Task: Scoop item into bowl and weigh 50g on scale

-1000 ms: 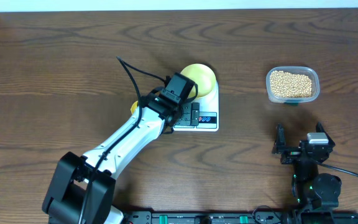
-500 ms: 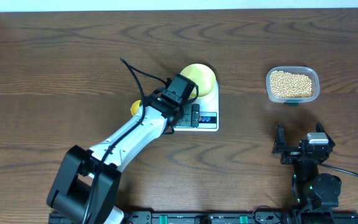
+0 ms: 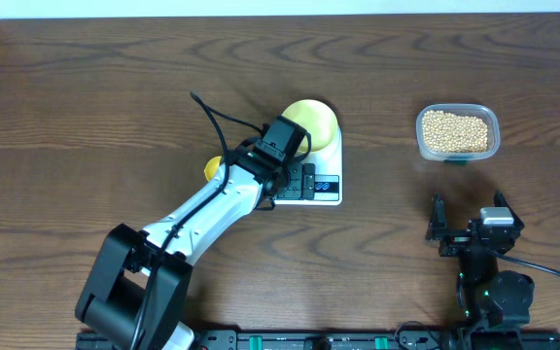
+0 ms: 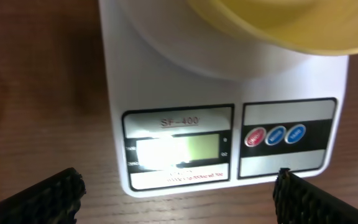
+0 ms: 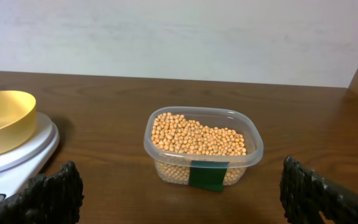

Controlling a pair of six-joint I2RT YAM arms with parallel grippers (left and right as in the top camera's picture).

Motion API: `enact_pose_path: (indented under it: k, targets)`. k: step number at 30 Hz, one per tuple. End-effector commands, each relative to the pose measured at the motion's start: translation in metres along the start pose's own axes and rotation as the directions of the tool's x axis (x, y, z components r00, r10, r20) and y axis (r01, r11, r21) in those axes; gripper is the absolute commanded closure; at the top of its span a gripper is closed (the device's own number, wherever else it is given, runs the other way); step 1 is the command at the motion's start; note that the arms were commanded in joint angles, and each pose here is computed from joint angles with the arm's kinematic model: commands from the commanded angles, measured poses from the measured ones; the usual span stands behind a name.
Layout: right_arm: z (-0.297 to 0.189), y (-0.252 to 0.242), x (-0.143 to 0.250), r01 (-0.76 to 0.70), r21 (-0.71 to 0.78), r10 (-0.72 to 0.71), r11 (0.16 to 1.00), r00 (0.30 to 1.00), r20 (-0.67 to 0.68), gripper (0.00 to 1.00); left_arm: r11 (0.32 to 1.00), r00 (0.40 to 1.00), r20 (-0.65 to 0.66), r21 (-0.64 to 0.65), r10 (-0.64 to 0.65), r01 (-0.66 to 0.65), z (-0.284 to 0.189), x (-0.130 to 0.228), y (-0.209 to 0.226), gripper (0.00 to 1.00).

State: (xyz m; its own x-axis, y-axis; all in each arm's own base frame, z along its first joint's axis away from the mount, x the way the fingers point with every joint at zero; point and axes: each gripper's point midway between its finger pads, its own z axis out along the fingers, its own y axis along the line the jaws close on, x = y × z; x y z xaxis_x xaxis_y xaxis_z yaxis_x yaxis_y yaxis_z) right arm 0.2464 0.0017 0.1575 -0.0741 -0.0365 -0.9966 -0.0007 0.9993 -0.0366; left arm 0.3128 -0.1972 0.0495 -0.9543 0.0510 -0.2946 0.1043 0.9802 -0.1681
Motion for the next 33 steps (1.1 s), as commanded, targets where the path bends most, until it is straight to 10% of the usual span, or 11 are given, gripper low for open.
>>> enact_pose_path:
  k: [1, 33]
  targets:
    - [0.0, -0.001, 0.001, 0.007, 0.005, -0.007, 1.0, 1.0, 0.0, 0.01, 0.999, 0.999, -0.042, 0.04, -0.018, 0.019, 0.002, 0.009, -0.007, 0.01]
    - [0.0, -0.001, 0.001, 0.007, 0.005, -0.007, 1.0, 1.0, 0.0, 0.01, 0.999, 0.999, -0.043, 0.035, -0.008, 0.009, 0.01, 0.009, -0.007, 0.01]
